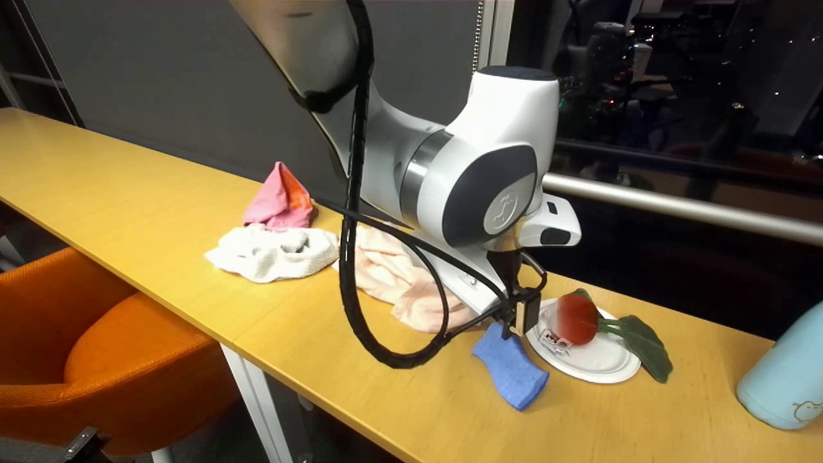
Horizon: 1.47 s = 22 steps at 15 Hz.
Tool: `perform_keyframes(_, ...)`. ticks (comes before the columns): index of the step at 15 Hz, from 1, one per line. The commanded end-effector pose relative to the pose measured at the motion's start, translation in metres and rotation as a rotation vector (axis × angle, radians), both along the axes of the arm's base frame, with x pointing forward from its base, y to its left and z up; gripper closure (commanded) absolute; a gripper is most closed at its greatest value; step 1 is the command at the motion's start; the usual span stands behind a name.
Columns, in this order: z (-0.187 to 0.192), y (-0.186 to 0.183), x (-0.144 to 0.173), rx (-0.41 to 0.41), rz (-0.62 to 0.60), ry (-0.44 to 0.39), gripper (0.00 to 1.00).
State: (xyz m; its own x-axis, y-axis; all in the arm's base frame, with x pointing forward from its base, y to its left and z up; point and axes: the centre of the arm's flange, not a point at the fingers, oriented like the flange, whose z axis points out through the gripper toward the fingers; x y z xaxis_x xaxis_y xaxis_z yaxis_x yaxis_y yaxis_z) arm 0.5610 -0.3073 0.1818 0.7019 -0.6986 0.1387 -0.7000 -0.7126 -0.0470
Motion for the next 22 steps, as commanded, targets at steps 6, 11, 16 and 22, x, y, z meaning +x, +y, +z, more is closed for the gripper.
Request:
perform_keyframes(6, -0.008, 0.048, 0.044, 0.056, 0.075, -0.004, 0.00)
perform_keyframes(11, -0.008, 0.081, 0.077, 0.046, 0.137, -0.033, 0.00)
perform_keyframes(16, -0.029, 0.092, 0.090, 0.044, 0.165, -0.022, 0.00)
perform_keyframes(22, -0.033, 0.093, 0.084, 0.038, 0.171, -0.017, 0.58)
